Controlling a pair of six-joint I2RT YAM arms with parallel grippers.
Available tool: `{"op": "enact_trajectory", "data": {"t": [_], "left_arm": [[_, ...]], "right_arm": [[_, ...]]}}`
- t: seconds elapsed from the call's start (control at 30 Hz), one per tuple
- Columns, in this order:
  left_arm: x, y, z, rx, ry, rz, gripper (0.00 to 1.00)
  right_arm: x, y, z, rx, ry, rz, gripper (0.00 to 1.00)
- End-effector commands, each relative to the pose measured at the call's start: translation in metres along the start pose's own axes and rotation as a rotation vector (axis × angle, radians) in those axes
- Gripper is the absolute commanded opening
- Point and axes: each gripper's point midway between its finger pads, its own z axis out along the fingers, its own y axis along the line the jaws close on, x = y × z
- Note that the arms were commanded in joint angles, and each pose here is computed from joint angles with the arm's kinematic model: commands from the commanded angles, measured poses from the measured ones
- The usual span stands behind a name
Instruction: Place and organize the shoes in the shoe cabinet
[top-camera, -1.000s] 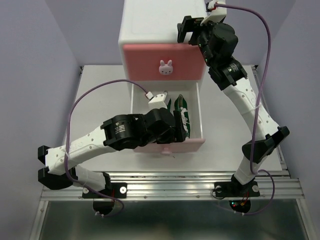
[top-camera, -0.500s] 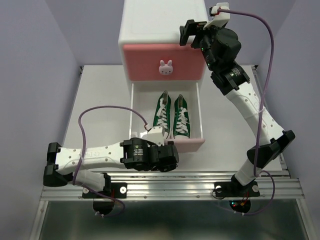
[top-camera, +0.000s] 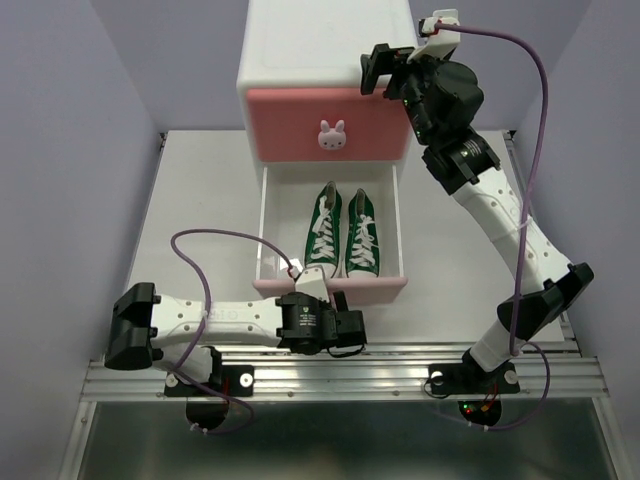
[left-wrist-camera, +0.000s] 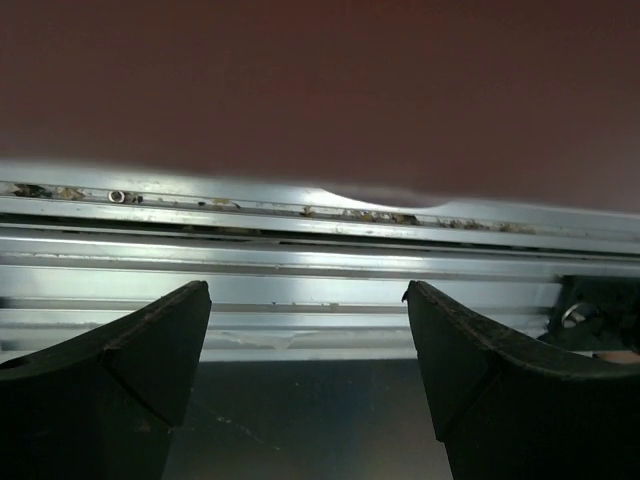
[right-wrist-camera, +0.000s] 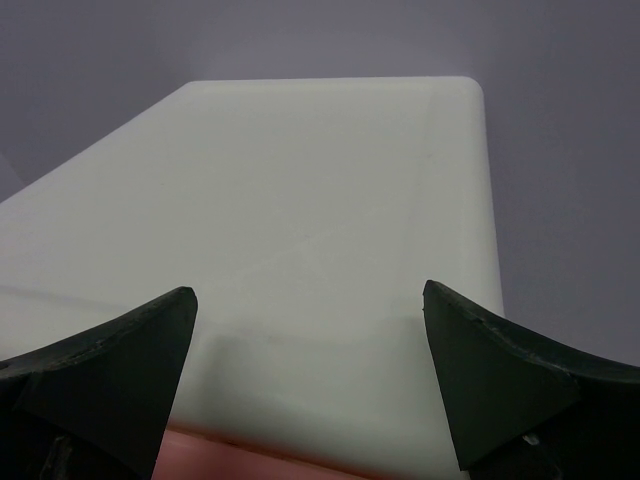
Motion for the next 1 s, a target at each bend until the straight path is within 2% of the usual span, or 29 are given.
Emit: {"op": "enact_trajectory", "data": {"t": [0.0,0.2,0.4,0.57,0.67,0.8,0.97], "left_arm": [[-0.014,0.015,0.004,-0.026,-0.084,-0.101,0.91],[-0.031,0.023,0.007,-0.059,-0.184,-0.128,0.90],[-0.059,0.002,0.011,-0.081,-0.364,-0.064,0.87],[-0.061,-0.019,0.018,-0.093,-0.404,-0.035,0.83],[-0.065,-0.013,0.016,-0.082,-0.422,-0.084,0.82],[-0.081,-0.003,0.012,-0.049,-0.463,-0.201,0.75],[-0.097,0.002,0.023,-0.096,-0.537,-0.186,0.75]], "right_arm": [[0.092,-0.010,-0.009,0.035,0.272,-0.074,1.00],[0.094,-0.014,-0.016,0.043,0.280,-0.081,1.00],[0.101,-0.016,-0.018,0.048,0.297,-0.097,1.00],[0.109,-0.016,-0.018,0.043,0.315,-0.105,1.00],[0.112,-0.015,-0.020,0.037,0.326,-0.100,1.00],[0.111,-0.016,-0.022,0.039,0.330,-0.097,1.00],[0.109,-0.016,-0.024,0.039,0.330,-0.100,1.00]]}}
